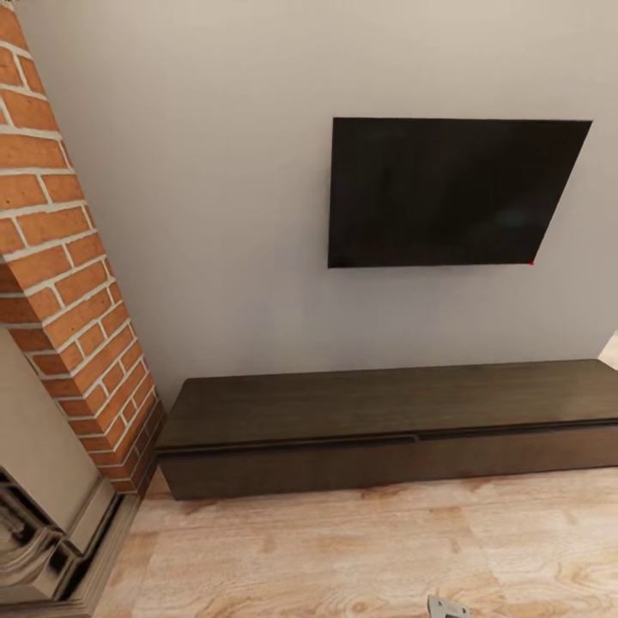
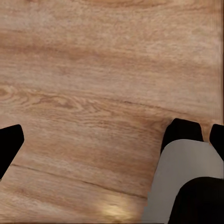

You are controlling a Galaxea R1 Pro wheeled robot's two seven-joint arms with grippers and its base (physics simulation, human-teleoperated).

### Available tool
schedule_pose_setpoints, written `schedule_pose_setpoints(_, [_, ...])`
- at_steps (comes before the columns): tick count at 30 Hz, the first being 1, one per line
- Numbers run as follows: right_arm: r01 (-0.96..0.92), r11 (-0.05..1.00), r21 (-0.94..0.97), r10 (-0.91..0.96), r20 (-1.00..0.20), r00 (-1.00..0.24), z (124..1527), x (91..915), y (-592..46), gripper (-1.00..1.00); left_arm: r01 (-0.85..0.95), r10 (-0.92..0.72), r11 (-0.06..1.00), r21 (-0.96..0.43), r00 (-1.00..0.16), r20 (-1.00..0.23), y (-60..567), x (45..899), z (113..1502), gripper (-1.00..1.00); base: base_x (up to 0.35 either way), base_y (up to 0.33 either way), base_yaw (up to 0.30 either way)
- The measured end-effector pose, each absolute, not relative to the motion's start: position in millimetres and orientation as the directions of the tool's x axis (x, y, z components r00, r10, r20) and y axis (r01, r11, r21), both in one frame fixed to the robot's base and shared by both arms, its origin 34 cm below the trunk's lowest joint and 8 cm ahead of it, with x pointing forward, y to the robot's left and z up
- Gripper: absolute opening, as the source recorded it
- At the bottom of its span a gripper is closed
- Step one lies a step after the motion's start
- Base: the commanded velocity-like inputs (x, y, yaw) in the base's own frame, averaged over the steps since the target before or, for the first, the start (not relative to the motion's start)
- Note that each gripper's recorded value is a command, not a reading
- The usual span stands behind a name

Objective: Place each of the two pumpkins and all three candles from the living room inside a cabinet in the living room (use any cabinet), then make sure every cabinet is closed, and position the cauldron so it is next to a table in the living room.

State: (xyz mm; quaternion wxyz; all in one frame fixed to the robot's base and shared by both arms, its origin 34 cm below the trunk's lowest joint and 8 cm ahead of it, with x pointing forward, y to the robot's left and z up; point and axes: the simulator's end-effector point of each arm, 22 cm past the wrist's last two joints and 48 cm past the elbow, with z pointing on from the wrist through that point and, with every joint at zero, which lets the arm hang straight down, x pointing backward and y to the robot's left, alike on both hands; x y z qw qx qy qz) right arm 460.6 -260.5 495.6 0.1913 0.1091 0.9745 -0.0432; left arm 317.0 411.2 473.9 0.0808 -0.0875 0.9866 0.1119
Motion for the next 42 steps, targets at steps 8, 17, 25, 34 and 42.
schedule_pose_setpoints(8, [0.229,0.972,-0.043,0.196,-0.382,-0.903,508.5,460.6,-260.5,1.00,-0.188,-0.161,0.967,0.169,-0.973,-0.166,380.0,312.7,480.4,1.00,0.000,0.000,0.000])
schedule_pose_setpoints(17, [0.229,0.972,-0.043,0.196,-0.382,-0.903,519.6,460.5,-260.5,1.00,-0.184,-0.161,0.970,0.162,-0.976,-0.144,371.1,296.7,487.8,1.00,0.000,0.000,0.000])
schedule_pose_setpoints(25, [0.229,0.972,-0.042,0.196,-0.382,-0.903,528.7,460.3,-260.5,1.00,-0.175,-0.155,0.971,0.164,-0.979,-0.130,370.5,285.6,495.6,1.00,0.000,0.000,0.000])
schedule_pose_setpoints(34, [0.229,0.972,-0.042,0.196,-0.382,-0.903,542.0,459.7,-260.4,1.00,-0.170,-0.151,0.972,0.164,-0.981,-0.126,368.9,283.0,508.5,1.00,0.000,0.000,0.000])
schedule_pose_setpoints(42, [0.229,0.972,-0.043,0.196,-0.381,-0.903,542.0,459.6,-260.5,1.00,-0.185,-0.163,0.966,0.180,-0.978,-0.130,377.2,283.2,509.9,1.00,0.000,0.000,0.000])
